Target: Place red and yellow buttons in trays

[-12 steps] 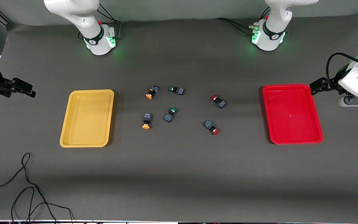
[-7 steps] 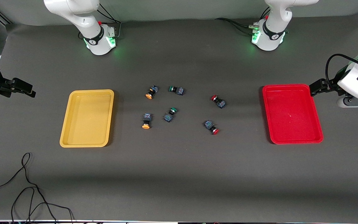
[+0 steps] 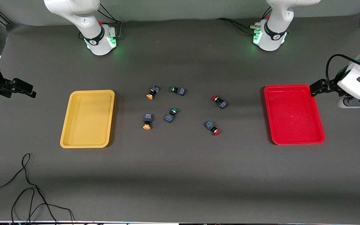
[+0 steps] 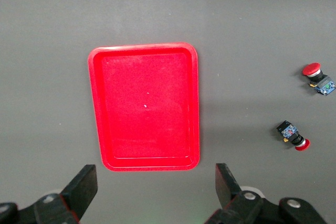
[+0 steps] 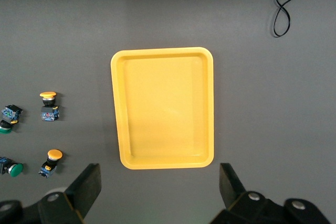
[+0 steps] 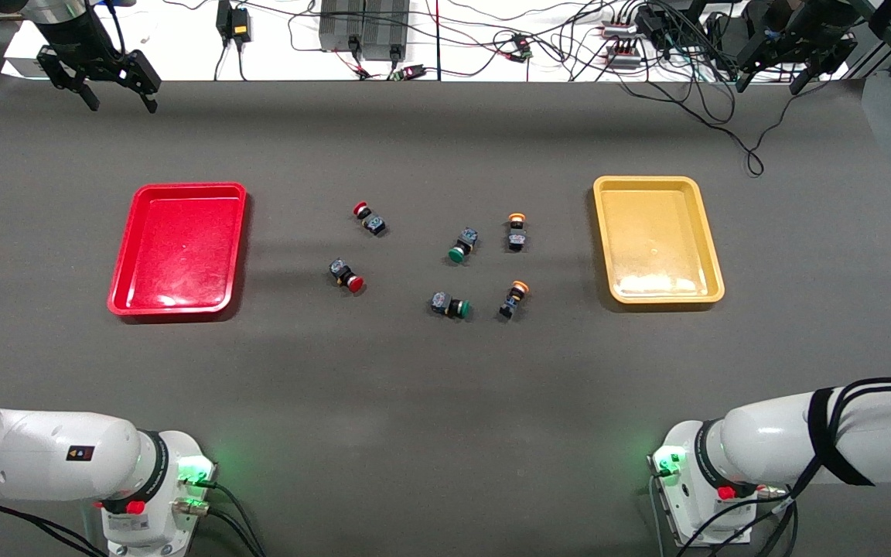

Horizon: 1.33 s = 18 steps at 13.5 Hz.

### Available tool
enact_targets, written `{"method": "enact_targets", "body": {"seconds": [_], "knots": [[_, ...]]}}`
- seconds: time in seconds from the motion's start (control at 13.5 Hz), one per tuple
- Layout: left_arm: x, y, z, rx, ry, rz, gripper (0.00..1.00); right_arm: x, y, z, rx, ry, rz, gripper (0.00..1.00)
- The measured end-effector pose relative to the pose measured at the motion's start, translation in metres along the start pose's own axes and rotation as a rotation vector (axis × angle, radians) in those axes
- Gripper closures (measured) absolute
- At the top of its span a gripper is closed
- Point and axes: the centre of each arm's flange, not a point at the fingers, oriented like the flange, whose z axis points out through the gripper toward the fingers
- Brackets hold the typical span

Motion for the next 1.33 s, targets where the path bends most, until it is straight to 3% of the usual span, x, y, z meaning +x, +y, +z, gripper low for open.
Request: {"method": "enact_targets", "body": {"seconds": [0.15, 0.3, 0.44, 0.66, 0.96, 1.33], "knots": [[0.001, 0.023, 0.004, 0.003, -0.009, 0.041, 0.00, -0.001, -0.022, 0.007, -0.001, -0.017, -0.023, 0.00], [0.002, 0.057, 0.014, -0.014, -0.029, 0.080, 0.01, -0.007, -0.062, 0.026, -0.008, -0.050, 0.018, 0.00], [0.003, 0.096, 0.030, -0.049, -0.064, 0.048, 0.00, -0.024, -0.121, 0.048, -0.008, -0.046, 0.082, 0.00], [0.007, 0.155, 0.067, -0.051, -0.104, -0.046, 0.00, -0.080, -0.216, 0.089, 0.012, -0.004, 0.179, 0.00], [0.000, 0.217, 0.143, -0.066, -0.124, -0.149, 0.03, -0.171, -0.320, 0.137, 0.021, 0.008, 0.285, 0.00], [-0.023, 0.277, 0.238, -0.054, -0.133, -0.294, 0.04, -0.227, -0.363, 0.174, 0.013, 0.001, 0.472, 0.00]]}}
